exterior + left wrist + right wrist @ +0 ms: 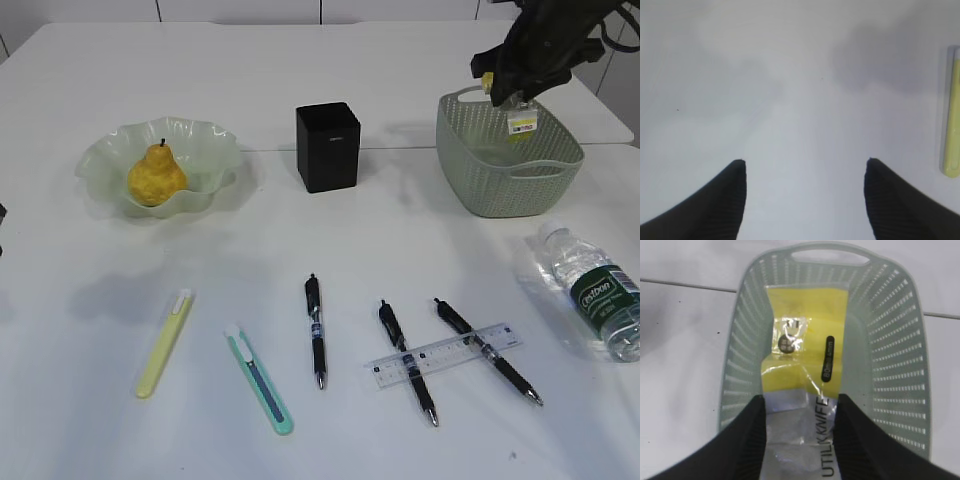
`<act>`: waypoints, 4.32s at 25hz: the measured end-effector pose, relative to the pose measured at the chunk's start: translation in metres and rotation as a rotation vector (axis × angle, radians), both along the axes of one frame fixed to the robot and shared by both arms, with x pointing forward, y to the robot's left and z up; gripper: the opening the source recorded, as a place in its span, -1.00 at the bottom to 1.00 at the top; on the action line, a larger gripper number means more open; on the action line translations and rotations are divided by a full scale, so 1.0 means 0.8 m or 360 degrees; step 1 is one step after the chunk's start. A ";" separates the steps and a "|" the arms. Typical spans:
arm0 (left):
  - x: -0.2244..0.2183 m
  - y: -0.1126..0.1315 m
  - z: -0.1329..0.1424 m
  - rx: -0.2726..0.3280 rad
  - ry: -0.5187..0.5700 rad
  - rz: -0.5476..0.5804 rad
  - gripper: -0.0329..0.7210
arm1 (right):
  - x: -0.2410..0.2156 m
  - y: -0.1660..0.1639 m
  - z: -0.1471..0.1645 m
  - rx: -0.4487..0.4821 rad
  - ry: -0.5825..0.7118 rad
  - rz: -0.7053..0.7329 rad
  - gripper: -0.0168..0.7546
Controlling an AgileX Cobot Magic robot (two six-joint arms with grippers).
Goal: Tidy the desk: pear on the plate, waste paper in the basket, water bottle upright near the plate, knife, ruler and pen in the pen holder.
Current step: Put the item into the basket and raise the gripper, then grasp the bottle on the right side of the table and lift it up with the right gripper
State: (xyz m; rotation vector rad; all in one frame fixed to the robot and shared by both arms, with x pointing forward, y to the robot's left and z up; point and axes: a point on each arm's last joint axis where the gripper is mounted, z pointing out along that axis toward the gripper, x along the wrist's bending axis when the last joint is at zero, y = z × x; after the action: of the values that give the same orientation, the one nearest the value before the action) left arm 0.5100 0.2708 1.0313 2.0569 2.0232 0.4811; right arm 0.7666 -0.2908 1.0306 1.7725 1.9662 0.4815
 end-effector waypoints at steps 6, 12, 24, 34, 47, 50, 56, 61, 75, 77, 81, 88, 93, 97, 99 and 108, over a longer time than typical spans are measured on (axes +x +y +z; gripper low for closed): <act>0.000 0.000 0.000 0.0001 0.0003 0.0001 0.47 | 0.002 -0.014 -0.004 -0.0003 0.0000 -0.0033 -0.12; 0.000 -0.001 0.000 -0.0016 0.0006 0.0007 0.47 | 0.003 -0.021 -0.004 0.0038 -0.0016 -0.0052 -0.12; -0.001 -0.002 0.000 -0.0042 0.0010 0.0017 0.47 | 0.004 -0.022 -0.004 0.0055 -0.0027 -0.0056 0.09; -0.001 -0.002 0.000 -0.0042 0.0010 0.0017 0.47 | 0.002 -0.029 -0.005 0.0056 -0.0007 -0.0073 0.10; -0.001 -0.002 0.000 -0.0042 0.0010 0.0017 0.47 | -0.022 -0.029 0.036 0.0062 0.0059 -0.0083 0.10; -0.001 -0.002 -0.001 -0.0041 0.0014 0.0017 0.47 | -0.030 -0.028 0.053 0.0091 0.0049 -0.0130 0.11; -0.004 -0.001 -0.002 -0.0031 0.0058 0.0024 0.47 | -0.048 -0.028 0.080 0.0108 0.0053 -0.0157 0.15; -0.007 0.000 -0.003 -0.0011 0.0108 0.0029 0.47 | -0.066 -0.033 0.109 0.0090 0.0000 -0.0196 0.48; -0.009 0.002 -0.003 0.0023 0.0127 0.0023 0.47 | -0.108 -0.038 0.140 0.0024 0.0004 -0.0235 0.54; -0.009 0.002 -0.003 0.0023 0.0127 0.0023 0.47 | -0.112 -0.036 0.135 0.0042 0.0042 -0.0231 0.54; -0.009 0.002 -0.003 0.0026 0.0127 0.0022 0.47 | -0.121 -0.034 0.126 0.0067 0.0103 -0.0225 0.54; -0.009 0.002 -0.003 0.0028 0.0137 0.0024 0.47 | -0.138 -0.033 0.116 0.0074 0.0185 -0.0225 0.54; -0.011 0.003 -0.004 0.0037 0.0163 0.0028 0.47 | -0.154 -0.032 0.099 0.0066 0.0290 -0.0221 0.54; -0.011 0.003 -0.004 0.0038 0.0167 0.0028 0.47 | -0.164 -0.032 0.074 0.0060 0.0413 -0.0220 0.54; -0.011 0.003 -0.004 0.0038 0.0167 0.0028 0.47 | -0.168 -0.032 0.059 0.0057 0.0478 -0.0219 0.54; -0.012 0.003 -0.004 0.0038 0.0170 0.0029 0.47 | -0.172 -0.035 0.048 0.0014 0.0529 -0.0223 0.54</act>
State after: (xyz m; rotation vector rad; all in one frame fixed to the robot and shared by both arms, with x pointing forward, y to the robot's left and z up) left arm 0.5007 0.2734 1.0283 2.1226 2.1072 0.4093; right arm 0.6290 -0.3184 1.0686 2.0878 2.0324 0.1558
